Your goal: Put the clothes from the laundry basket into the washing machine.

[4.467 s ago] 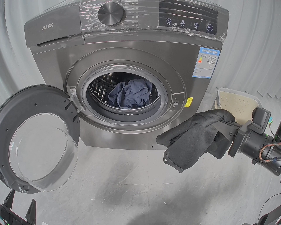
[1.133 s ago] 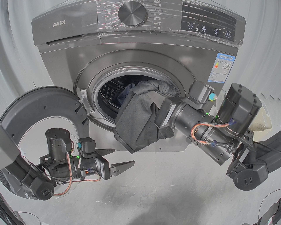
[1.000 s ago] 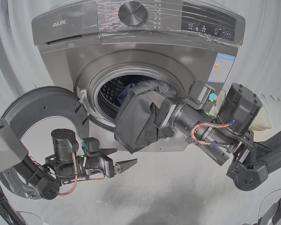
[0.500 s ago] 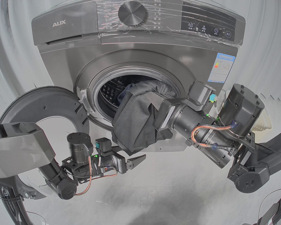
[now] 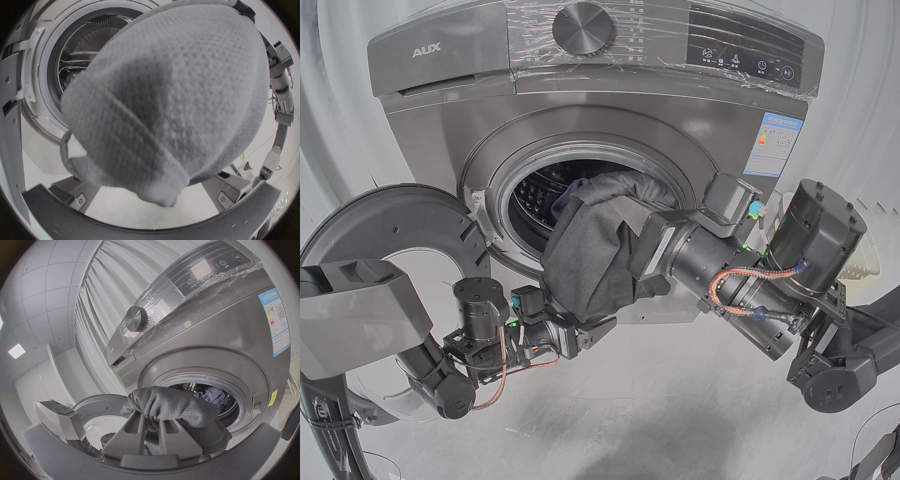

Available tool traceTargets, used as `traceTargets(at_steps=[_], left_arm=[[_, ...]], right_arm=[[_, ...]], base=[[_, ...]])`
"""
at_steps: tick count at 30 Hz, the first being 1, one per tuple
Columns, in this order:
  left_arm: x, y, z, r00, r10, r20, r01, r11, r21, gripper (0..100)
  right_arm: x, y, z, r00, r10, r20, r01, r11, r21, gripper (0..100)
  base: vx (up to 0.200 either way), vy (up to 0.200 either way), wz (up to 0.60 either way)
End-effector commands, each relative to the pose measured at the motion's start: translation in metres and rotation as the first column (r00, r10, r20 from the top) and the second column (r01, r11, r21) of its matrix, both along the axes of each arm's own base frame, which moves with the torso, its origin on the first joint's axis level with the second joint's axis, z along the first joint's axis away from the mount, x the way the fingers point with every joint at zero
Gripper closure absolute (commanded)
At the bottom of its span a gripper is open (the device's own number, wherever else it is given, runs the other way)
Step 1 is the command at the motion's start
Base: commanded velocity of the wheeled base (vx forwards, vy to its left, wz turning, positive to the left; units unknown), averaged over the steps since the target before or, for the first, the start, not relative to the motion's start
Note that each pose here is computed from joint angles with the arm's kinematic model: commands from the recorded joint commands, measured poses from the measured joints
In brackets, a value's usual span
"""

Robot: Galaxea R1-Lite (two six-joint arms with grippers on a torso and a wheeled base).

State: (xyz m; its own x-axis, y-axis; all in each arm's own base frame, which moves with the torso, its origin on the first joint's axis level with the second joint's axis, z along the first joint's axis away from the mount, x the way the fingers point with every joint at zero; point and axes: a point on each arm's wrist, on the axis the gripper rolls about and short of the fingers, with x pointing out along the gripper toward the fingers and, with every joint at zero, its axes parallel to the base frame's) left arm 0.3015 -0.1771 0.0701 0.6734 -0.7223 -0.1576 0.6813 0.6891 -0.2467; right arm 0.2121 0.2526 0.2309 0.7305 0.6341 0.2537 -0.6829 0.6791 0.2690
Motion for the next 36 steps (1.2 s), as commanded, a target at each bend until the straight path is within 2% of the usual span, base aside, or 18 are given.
traceTargets(at_steps=[1,6,12,18,22,27,28,33,36], left_arm=[[0.003,-0.003,0.004,1.000,0.011,0.024,-0.011,1.000,-0.013,100],[0.004,-0.005,0.005,0.999,0.013,0.047,-0.012,1.000,-0.024,100],[-0.010,-0.006,0.006,0.998,-0.008,0.055,0.010,1.000,-0.028,100],[-0.055,-0.004,0.024,0.993,-0.071,0.099,0.076,0.996,-0.047,100],[-0.089,-0.001,0.034,0.984,-0.131,0.122,0.138,0.989,-0.058,100],[-0.110,0.010,0.045,0.976,-0.151,0.156,0.161,0.986,-0.052,100],[-0.111,0.011,0.046,0.975,-0.151,0.162,0.161,0.986,-0.052,100],[-0.111,0.016,0.056,0.973,-0.122,0.195,0.139,0.987,-0.076,100],[-0.103,0.017,0.064,0.973,-0.061,0.221,0.085,0.991,-0.100,100]], right_arm=[[0.000,-0.001,0.000,1.000,-0.001,0.000,0.001,1.000,0.001,100],[0.000,-0.001,0.000,1.000,-0.002,0.000,0.002,1.000,0.001,100],[0.005,-0.003,-0.002,1.000,-0.017,-0.005,0.017,1.000,-0.007,100],[0.015,0.001,-0.016,0.999,-0.028,-0.029,0.027,0.999,-0.039,100],[0.018,0.003,-0.023,0.998,-0.033,-0.044,0.030,0.998,-0.054,100],[0.016,0.001,-0.035,0.997,-0.033,-0.070,0.027,0.996,-0.088,100],[0.016,0.001,-0.036,0.997,-0.032,-0.072,0.025,0.996,-0.090,0],[0.015,-0.002,-0.039,0.996,-0.041,-0.082,0.032,0.994,-0.102,0],[0.016,-0.011,-0.048,0.993,-0.066,-0.100,0.052,0.989,-0.138,0]], base=[[0.000,0.000,0.00],[0.000,0.000,0.00],[0.000,0.000,0.00],[0.000,0.000,0.00],[0.000,0.000,0.00],[0.000,0.000,0.00],[0.000,0.000,0.00],[0.000,0.000,0.00],[0.000,0.000,0.00]])
